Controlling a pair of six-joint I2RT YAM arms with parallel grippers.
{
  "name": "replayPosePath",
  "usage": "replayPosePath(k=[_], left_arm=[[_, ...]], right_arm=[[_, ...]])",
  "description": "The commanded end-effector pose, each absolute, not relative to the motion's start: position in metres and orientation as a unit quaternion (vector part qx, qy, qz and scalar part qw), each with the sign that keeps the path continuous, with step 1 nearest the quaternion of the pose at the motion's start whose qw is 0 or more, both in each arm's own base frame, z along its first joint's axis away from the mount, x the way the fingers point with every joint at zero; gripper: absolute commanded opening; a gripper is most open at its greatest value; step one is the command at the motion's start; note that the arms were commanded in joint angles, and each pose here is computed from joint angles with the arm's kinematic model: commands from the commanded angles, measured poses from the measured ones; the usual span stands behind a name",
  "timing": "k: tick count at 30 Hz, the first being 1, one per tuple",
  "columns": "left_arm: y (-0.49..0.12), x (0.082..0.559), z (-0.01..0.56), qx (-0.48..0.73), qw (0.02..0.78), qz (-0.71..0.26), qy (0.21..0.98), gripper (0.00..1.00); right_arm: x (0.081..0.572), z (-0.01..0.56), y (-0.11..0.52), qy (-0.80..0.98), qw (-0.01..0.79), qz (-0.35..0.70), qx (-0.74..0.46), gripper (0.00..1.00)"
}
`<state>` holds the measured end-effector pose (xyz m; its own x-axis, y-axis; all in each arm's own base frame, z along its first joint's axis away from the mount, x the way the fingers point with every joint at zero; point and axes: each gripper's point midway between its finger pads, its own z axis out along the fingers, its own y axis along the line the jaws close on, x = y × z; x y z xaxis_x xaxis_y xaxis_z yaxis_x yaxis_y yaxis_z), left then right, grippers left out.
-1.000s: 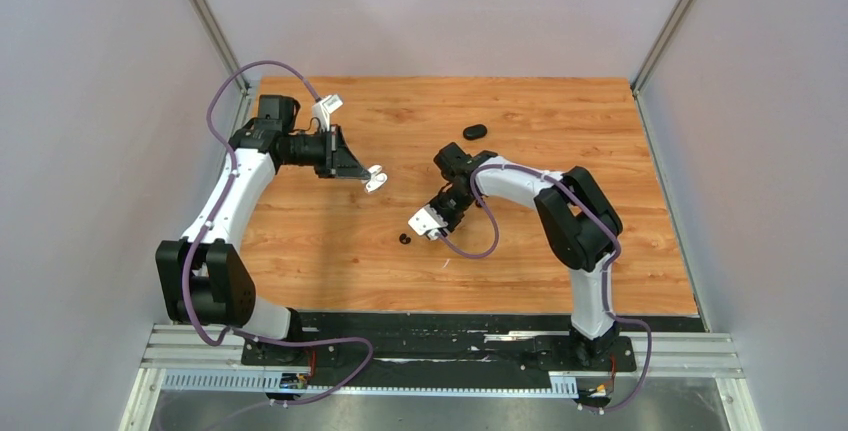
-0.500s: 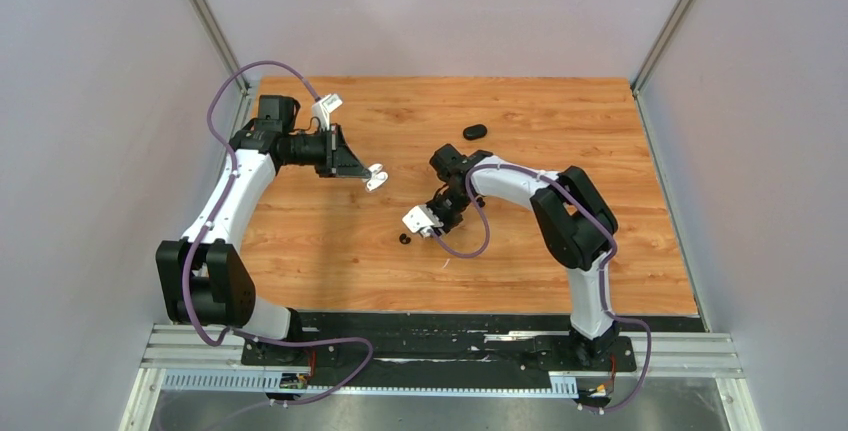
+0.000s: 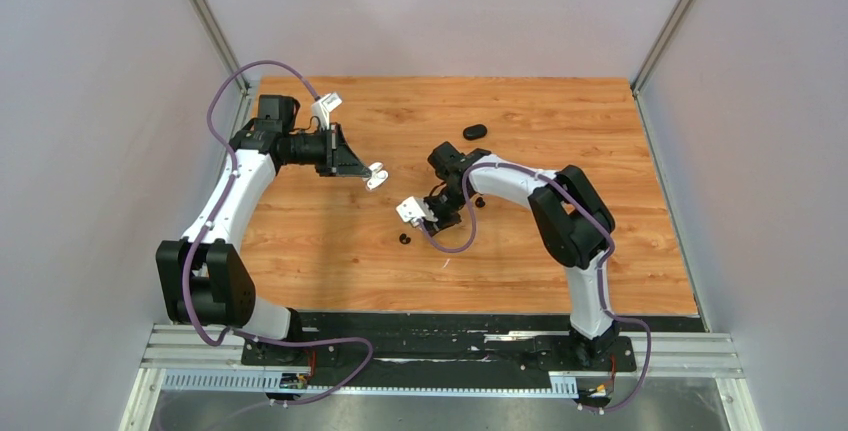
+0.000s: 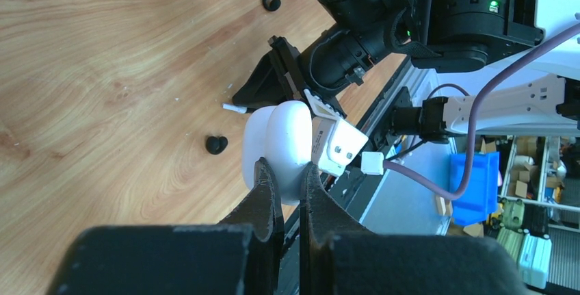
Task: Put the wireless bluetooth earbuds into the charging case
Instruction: Pick up the earbud from the center of the board, then place the earbud in the charging case.
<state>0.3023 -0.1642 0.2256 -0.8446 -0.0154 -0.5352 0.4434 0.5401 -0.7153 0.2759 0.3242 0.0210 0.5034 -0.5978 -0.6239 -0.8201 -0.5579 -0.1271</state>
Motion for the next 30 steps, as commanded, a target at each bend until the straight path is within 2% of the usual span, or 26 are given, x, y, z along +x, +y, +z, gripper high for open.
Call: replayPosePath(k=[1,8,16,23,30], left_arm=[[-0.165,0.301,0.239,0.137,0.267,-0.472,0.829,0.00],[-0.163,0.302,0.220,0.149,0.265,-0.461,0.834,0.00],[-0.192,0.306,0.201,0.213,0.265,-0.463,0.818,0.00],[-0.221,0.299,0.195,0.225,0.246,-0.484,0.809,0.00],[-0.236,0.292,0.211,0.221,0.249,-0.504,0.797,0.00]], right_arm=[[0.272,0.019,0.329,0.479,0.189,0.290,-0.807,0.00],[0.261,0.120,0.337,0.565,0.208,0.356,-0.715,0.00],[0.229,0.214,0.328,0.649,0.156,0.486,-0.565,0.00],[0.233,0.260,0.334,0.667,0.158,0.527,-0.503,0.00],[0.242,0.279,0.347,0.703,0.142,0.550,-0.428,0.00]])
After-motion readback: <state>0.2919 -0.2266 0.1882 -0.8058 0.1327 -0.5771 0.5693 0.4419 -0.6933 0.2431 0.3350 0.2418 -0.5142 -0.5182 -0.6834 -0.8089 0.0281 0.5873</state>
